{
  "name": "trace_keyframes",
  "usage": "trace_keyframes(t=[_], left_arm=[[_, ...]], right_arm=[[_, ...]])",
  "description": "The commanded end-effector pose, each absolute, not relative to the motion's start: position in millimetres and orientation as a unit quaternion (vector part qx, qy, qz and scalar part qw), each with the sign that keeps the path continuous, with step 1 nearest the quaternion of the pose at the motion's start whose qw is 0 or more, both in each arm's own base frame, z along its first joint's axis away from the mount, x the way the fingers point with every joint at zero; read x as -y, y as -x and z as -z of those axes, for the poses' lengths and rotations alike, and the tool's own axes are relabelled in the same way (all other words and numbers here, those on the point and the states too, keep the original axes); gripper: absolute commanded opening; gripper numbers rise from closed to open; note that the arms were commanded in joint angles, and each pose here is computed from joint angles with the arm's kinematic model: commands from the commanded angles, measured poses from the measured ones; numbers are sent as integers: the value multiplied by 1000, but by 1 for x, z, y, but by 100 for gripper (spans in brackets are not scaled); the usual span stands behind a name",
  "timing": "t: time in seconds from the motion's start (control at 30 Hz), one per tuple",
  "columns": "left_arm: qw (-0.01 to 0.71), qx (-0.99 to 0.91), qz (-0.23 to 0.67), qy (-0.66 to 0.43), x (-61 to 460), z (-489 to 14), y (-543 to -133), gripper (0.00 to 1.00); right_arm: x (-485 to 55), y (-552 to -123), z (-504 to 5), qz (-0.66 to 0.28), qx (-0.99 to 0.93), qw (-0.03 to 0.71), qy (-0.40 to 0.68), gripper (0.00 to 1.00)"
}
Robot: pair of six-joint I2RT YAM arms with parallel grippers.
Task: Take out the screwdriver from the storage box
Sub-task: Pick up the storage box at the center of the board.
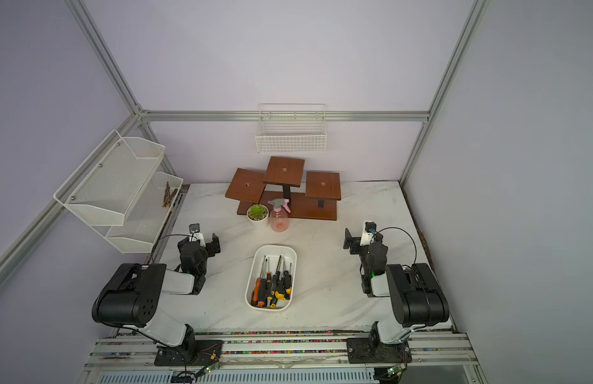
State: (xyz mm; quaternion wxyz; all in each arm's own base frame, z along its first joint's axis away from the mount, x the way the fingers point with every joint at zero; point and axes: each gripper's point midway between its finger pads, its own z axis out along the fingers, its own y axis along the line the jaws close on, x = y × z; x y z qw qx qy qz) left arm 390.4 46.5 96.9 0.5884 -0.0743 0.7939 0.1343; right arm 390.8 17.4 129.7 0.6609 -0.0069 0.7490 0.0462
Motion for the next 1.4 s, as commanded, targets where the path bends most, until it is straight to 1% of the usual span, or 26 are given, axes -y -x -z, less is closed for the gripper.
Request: trace_keyframes(t=[0.0,1.37], left_arm=[[613,-778,-114,70,-41,-115,-398,100],[609,-781,-114,74,-42,-114,-399,100]], right_arm=[[-18,-389,-134,-42,-741,670,13,100],[-18,-390,-134,-42,-742,669,13,100]])
